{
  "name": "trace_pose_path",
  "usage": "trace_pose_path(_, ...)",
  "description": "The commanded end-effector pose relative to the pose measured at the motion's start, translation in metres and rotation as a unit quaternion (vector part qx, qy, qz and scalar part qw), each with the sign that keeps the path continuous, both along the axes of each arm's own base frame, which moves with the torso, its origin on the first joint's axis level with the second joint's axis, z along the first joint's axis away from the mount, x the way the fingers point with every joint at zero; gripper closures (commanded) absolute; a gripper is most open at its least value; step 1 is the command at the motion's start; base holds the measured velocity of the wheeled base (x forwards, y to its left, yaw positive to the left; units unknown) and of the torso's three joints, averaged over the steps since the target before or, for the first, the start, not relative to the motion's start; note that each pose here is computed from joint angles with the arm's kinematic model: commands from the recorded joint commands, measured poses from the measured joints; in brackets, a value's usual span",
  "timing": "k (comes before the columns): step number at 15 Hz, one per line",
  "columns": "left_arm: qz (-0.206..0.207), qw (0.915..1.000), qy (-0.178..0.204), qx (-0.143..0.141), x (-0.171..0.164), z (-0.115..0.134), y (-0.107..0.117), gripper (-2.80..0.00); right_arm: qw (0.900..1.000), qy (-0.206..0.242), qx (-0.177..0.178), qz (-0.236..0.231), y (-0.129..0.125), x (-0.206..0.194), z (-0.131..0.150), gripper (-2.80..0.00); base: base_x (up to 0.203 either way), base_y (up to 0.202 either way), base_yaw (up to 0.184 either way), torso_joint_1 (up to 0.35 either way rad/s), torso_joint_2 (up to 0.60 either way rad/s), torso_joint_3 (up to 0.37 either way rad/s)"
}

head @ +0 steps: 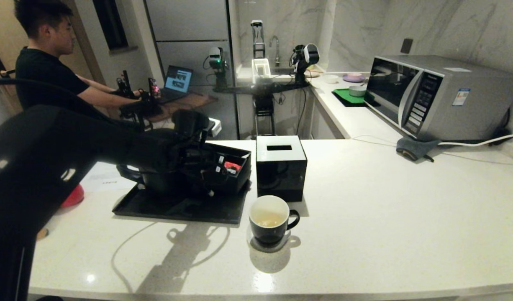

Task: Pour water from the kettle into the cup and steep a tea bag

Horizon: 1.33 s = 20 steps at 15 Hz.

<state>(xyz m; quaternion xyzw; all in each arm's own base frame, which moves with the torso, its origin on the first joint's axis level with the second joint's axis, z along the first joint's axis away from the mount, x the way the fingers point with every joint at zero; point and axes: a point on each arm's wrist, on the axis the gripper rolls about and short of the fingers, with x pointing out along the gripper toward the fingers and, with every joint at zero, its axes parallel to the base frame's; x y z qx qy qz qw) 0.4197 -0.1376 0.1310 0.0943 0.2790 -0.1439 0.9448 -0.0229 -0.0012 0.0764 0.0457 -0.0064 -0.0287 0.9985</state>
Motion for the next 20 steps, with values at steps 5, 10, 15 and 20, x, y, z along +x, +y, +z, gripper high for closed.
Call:
trace_pose_path(5, 0.002, 0.9995, -0.030, -0.013, 0.012, -0.011, -0.004, 0.00, 1.000, 0.000, 0.000, 0.000, 0.000, 0.000, 0.000, 0.00, 0.000, 0.000, 0.000, 0.000, 0.00, 0.000)
trace_pose_path(10, 0.008, 0.9994, -0.030, -0.017, 0.017, -0.030, -0.006, 0.00, 1.000, 0.000, 0.000, 0.000, 0.000, 0.000, 0.000, 0.00, 0.000, 0.000, 0.000, 0.000, 0.00, 0.000)
trace_pose_path(15, 0.008, 0.9997, -0.016, -0.014, 0.014, -0.043, -0.005, 0.00, 1.000, 0.000, 0.000, 0.000, 0.000, 0.000, 0.000, 0.00, 0.000, 0.000, 0.000, 0.000, 0.00, 0.000)
trace_pose_path(20, 0.014, 0.9994, -0.018, -0.025, 0.012, -0.050, -0.004, 0.00, 1.000, 0.000, 0.000, 0.000, 0.000, 0.000, 0.000, 0.00, 0.000, 0.000, 0.000, 0.000, 0.00, 0.000)
